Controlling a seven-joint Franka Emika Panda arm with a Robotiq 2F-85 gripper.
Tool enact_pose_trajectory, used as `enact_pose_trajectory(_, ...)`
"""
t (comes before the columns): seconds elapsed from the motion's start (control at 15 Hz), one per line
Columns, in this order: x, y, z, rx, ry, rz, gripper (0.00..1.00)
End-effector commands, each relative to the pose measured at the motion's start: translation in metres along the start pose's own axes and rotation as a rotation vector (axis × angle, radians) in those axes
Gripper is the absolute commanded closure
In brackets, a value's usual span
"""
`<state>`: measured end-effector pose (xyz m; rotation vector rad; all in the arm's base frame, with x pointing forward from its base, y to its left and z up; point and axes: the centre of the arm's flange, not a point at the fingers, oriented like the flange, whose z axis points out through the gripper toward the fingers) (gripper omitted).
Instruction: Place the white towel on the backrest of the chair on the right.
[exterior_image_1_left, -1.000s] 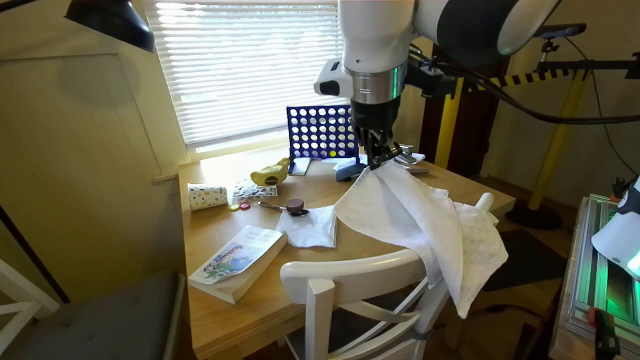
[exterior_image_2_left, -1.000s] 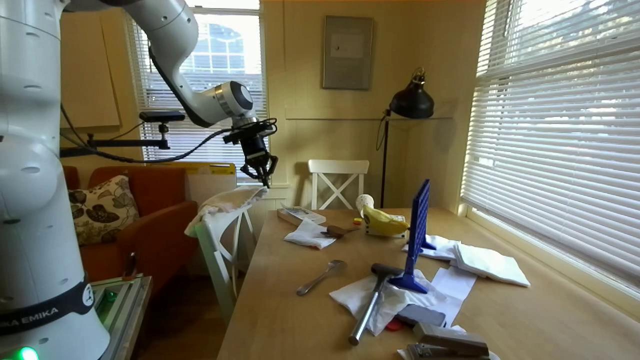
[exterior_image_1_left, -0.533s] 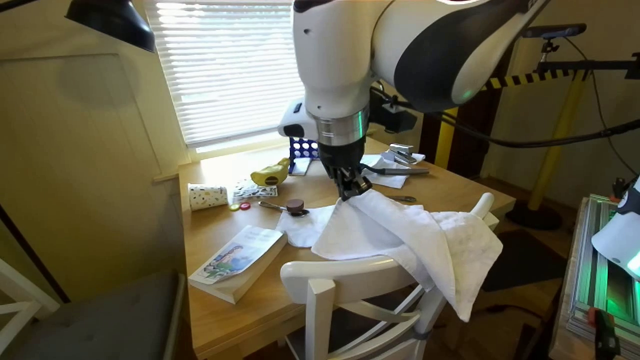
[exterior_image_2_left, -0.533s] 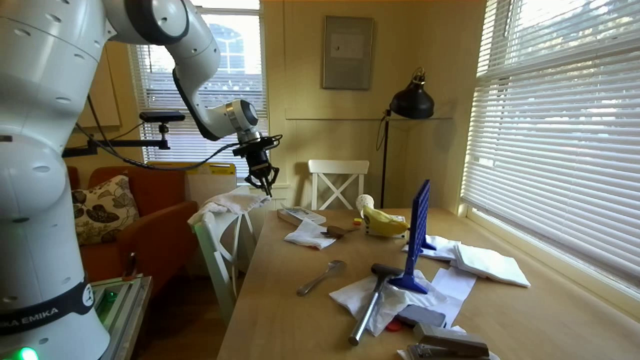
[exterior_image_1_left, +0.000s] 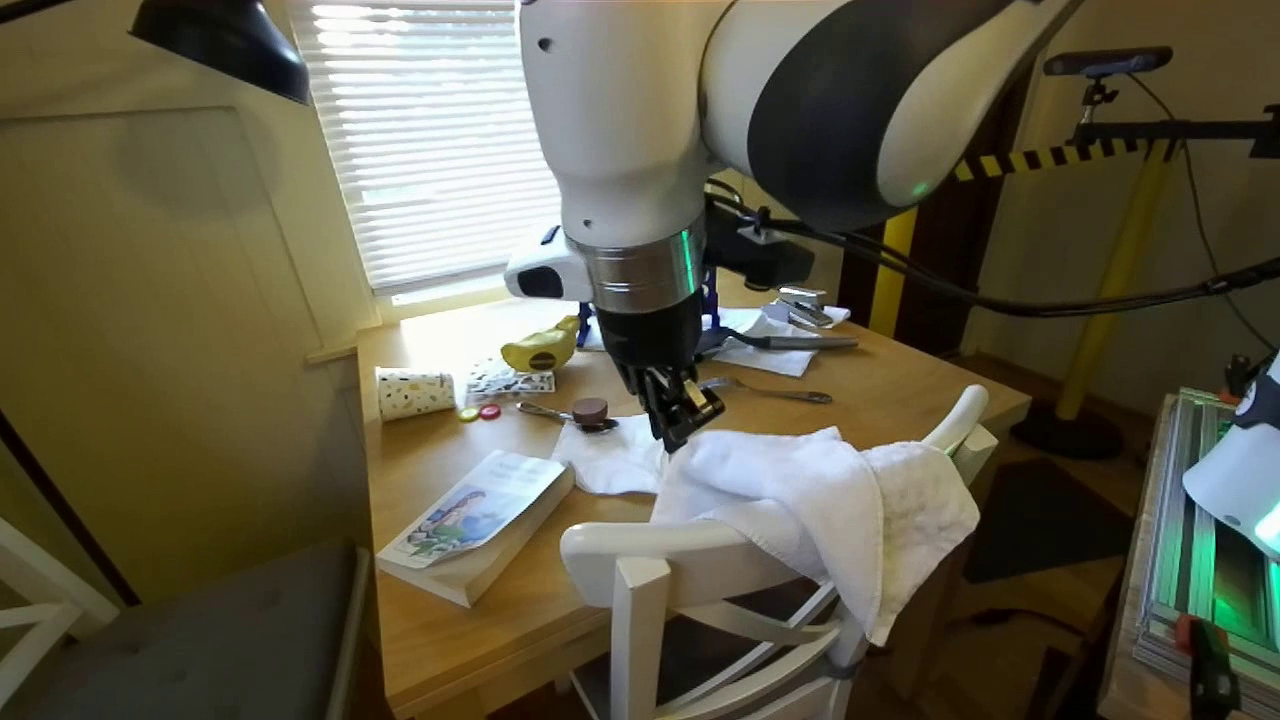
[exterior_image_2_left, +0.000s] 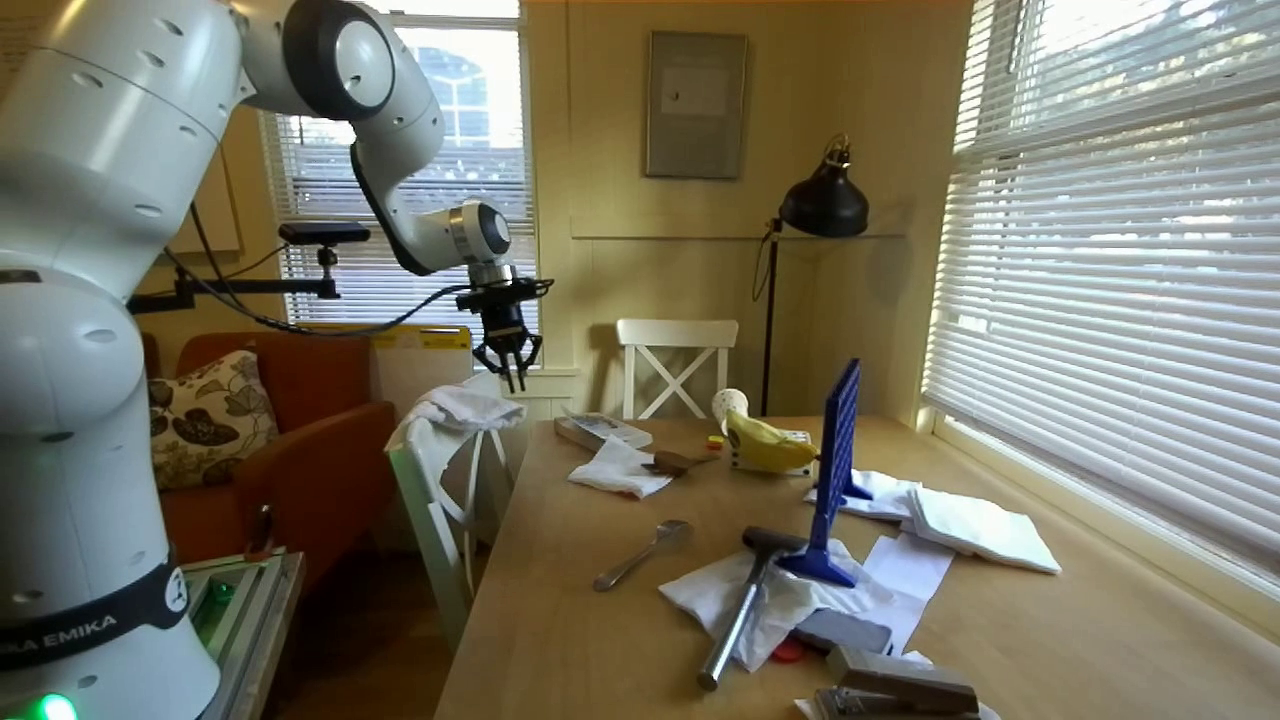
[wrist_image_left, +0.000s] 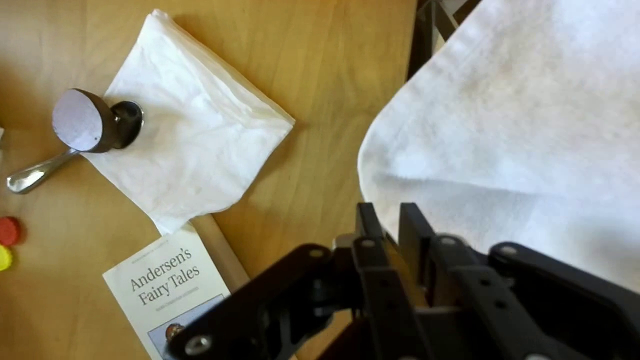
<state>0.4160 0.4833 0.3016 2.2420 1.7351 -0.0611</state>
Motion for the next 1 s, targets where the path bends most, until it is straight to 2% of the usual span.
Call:
enact_pose_trajectory(0.0,0.013,0.005,-0.009,0.046,0.007,0.0,0.5)
enact_pose_trajectory(0.2,0.015,0.007,-0.015,0.048,0.012,0.002,0.3)
enact_pose_trajectory(0.47,0.014,0.012,-0.027,-0.002,0.011,0.01,0.02)
enact_pose_trajectory(0.73,-0.005,0.02,-0.053,-0.05,-0.069,0.219,0.0)
enact_pose_trajectory(0.8,-0.001,0.019,-0.036,-0.017,-0.03,0.138,0.0)
enact_pose_trajectory(0.93,-0.002,0.02,-0.041,-0.024,-0.03,0.148,0.0)
